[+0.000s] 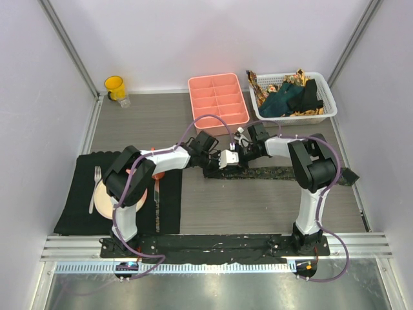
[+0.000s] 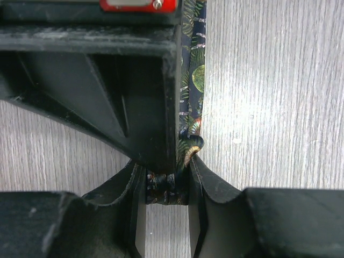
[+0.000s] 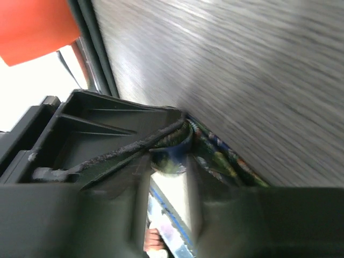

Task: Roll the ties
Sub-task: Roll the tie at the center of the board.

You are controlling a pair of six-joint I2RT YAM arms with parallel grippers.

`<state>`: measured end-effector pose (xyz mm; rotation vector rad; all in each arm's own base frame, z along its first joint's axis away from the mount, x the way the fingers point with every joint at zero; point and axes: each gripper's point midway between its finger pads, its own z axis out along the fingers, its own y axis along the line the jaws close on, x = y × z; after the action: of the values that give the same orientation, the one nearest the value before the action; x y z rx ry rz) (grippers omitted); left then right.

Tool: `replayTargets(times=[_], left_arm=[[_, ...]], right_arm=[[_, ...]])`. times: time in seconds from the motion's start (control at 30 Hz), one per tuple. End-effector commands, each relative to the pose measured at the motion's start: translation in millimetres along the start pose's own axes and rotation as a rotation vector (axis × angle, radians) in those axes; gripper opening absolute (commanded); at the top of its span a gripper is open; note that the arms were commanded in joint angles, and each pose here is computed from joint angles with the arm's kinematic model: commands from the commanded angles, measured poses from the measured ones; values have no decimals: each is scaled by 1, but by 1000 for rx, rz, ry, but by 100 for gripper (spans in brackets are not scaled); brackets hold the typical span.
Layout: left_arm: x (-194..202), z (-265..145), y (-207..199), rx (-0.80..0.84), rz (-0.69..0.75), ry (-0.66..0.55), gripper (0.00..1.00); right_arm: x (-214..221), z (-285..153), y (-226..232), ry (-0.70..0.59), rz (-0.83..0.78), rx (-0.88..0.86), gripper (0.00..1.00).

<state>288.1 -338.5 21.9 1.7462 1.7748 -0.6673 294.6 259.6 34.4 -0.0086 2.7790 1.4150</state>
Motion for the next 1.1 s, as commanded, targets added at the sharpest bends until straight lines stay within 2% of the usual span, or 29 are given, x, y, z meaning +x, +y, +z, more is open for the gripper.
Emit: replayTargets(times=[0.0, 0.03, 0.1, 0.2, 0.3, 0.33, 0.4, 0.47, 0.5, 0.53, 0.6, 0.73, 0.9, 1.07], left_arm=[[52, 10, -21, 54, -89, 164, 5], [52, 10, -21, 52, -95, 163, 5], [52, 10, -20, 50, -104, 163, 5], [52, 10, -21, 54, -121, 159, 8], [45, 5, -17, 55, -155, 103, 31], [38, 1, -18, 70, -167, 57, 43], [28, -9, -14, 53, -204, -14, 52], [6, -20, -6, 42, -178, -123, 62], [11, -25, -7, 33, -223, -141, 66], [-1, -28, 3, 1, -196, -206, 74], [-5, -36, 1, 5, -211, -270, 77], [-15, -34, -1, 20, -187, -364, 77], [-10, -17, 1, 36, -233, -405, 75], [-16, -8, 6, 22, -171, -416, 71]], right_arm=[[-10, 13, -9, -33, -33, 12, 19], [-9, 13, -12, -26, -29, 17, 16], [-4, 15, -17, -1, -38, 23, 3], [0, 13, -31, 12, -52, 52, 1], [4, 11, -51, 17, -59, 96, 1], [5, 11, -56, 21, -61, 104, 1], [6, 13, -68, 26, -66, 127, 1], [9, 14, -76, 36, -86, 139, 1], [8, 13, -79, 34, -89, 143, 1], [9, 14, -84, 40, -101, 147, 1], [8, 12, -90, 37, -102, 159, 1], [7, 9, -97, 38, -121, 168, 1], [3, 9, -97, 40, -126, 160, 1], [5, 13, -98, 85, -113, 144, 1]])
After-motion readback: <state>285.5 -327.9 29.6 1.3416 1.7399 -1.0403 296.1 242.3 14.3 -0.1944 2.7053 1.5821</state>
